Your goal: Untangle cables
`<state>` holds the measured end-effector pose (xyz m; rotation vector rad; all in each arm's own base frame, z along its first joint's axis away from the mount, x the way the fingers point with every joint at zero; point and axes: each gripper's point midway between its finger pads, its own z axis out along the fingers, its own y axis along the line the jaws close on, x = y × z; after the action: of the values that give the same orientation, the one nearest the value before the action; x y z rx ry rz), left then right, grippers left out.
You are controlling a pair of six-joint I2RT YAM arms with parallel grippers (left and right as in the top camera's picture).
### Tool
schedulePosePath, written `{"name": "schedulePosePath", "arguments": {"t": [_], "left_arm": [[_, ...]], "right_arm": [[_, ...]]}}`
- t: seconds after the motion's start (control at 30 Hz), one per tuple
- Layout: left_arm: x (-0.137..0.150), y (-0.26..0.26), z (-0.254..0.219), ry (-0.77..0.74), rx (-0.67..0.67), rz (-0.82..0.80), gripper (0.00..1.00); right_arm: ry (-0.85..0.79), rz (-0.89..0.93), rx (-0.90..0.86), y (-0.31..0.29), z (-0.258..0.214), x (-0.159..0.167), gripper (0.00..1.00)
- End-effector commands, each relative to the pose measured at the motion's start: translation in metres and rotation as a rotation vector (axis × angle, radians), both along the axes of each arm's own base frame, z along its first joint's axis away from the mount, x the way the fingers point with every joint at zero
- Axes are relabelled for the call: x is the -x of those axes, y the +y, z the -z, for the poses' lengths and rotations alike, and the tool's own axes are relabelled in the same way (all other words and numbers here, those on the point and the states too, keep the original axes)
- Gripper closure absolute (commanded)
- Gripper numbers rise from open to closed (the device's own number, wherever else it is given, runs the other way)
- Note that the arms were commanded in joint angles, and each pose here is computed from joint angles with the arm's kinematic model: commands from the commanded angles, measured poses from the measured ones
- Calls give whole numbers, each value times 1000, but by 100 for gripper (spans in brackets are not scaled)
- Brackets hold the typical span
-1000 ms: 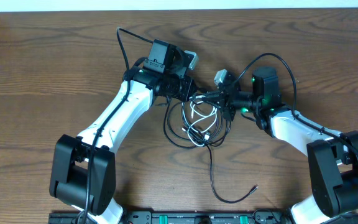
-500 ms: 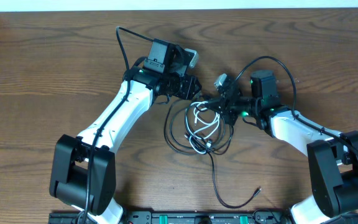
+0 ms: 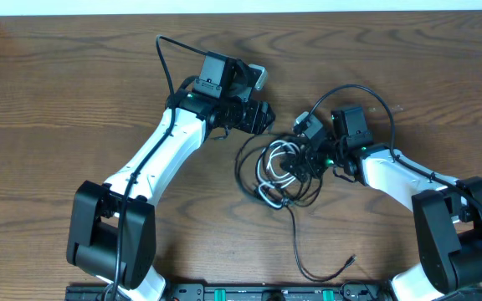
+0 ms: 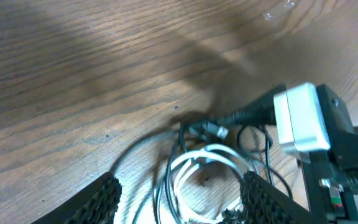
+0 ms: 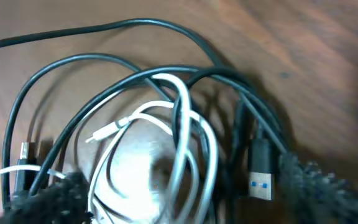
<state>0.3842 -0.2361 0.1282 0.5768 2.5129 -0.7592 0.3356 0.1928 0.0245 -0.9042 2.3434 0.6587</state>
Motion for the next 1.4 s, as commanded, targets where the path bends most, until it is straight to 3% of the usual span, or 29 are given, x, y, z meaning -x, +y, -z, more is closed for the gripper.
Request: {"name": "schedulePosePath", "arguments": {"t": [0.0, 0.23, 0.53, 0.83, 1.37], "left_arm": [[0, 1, -10, -24, 9, 0, 38], [0, 1, -10, -24, 9, 0, 39], [0, 1, -10, -24, 9, 0, 37], [0, 1, -10, -25, 9, 0, 37], [-1, 0, -11, -30, 12, 0, 37]], "right_arm": [[-78, 54, 77, -11, -4, -15, 1], [-174, 64, 48, -6, -18, -33, 1], [-144, 9, -55, 10, -26, -24, 1], [-264, 306, 34, -23, -36, -73, 1], [-174, 445, 104, -41, 20, -81, 1]]}}
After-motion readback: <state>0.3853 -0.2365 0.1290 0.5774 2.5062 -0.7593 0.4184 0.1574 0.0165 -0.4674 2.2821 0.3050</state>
